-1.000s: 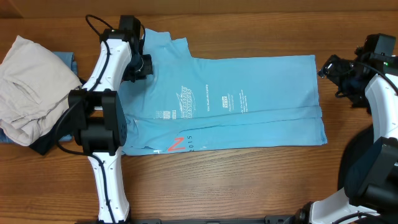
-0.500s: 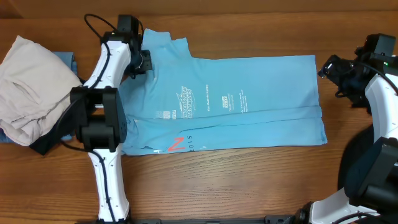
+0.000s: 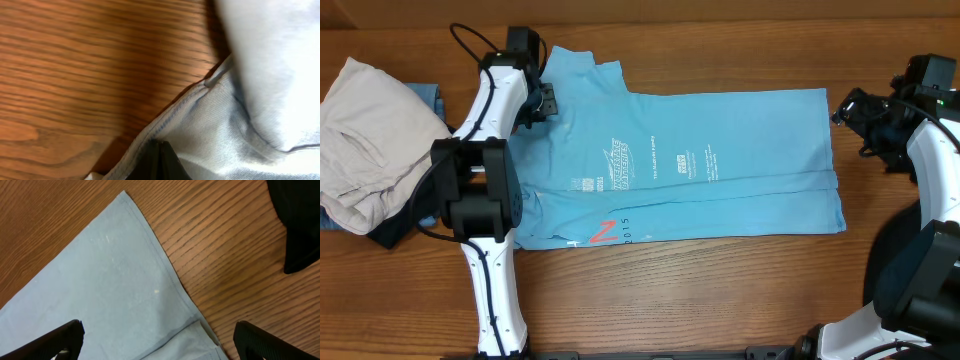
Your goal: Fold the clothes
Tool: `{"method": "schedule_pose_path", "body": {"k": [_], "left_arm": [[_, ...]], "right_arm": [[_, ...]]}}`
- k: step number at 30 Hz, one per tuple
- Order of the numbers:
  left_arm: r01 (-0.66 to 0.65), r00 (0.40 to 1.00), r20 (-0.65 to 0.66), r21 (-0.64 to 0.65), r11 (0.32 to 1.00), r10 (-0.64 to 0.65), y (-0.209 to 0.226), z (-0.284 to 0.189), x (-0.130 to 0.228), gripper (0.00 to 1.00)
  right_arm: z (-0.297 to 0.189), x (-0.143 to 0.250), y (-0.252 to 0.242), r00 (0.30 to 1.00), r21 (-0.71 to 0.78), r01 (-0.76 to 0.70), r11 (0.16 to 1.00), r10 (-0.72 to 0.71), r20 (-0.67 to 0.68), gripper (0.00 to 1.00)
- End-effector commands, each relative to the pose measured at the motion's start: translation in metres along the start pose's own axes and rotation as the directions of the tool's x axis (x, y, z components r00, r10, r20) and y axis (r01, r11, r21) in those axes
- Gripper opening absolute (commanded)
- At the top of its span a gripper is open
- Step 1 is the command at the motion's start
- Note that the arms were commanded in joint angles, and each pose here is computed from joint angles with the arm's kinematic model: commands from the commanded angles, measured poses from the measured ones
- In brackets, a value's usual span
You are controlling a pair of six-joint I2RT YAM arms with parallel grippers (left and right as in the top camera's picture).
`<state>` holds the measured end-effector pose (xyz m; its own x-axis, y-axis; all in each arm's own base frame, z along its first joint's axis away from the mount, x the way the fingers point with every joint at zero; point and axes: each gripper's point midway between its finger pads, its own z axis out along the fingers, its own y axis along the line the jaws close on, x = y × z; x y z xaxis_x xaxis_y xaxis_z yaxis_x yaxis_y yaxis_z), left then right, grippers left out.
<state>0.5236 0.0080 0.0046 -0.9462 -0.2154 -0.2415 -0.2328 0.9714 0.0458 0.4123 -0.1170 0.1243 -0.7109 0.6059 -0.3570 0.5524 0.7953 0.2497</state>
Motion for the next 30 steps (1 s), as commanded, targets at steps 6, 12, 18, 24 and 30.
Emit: {"method": "schedule_pose_path", "body": {"k": [6, 12, 18, 24, 30], "left_arm": [[0.148, 0.988, -0.033, -0.014, 0.989, -0.149, 0.012, -0.016, -0.008, 0.04], [0.162, 0.986, -0.034, 0.005, 0.987, -0.162, 0.015, -0.021, -0.011, 0.04], [0.149, 0.989, 0.001, 0.158, 0.976, -0.151, -0.011, -0.024, -0.027, 0.04], [0.131, 0.99, 0.019, 0.191, 0.973, -0.137, -0.018, -0.019, -0.032, 0.04], [0.127, 0.992, -0.02, 0.178, 0.976, -0.126, -0.021, 0.003, -0.022, 0.04]], "right_arm": [[-0.006, -0.008, 0.008, 1.0, -0.019, 0.013, 1.0, -0.012, 0.025, 1.0], [-0.006, -0.008, 0.008, 1.0, -0.019, 0.013, 1.0, -0.012, 0.025, 1.0], [-0.006, -0.008, 0.008, 1.0, -0.019, 0.013, 1.0, -0.013, 0.025, 1.0], [-0.006, -0.008, 0.008, 1.0, -0.019, 0.013, 1.0, -0.012, 0.025, 1.0], [-0.006, -0.008, 0.008, 1.0, -0.019, 0.013, 1.0, -0.012, 0.025, 1.0]]}}
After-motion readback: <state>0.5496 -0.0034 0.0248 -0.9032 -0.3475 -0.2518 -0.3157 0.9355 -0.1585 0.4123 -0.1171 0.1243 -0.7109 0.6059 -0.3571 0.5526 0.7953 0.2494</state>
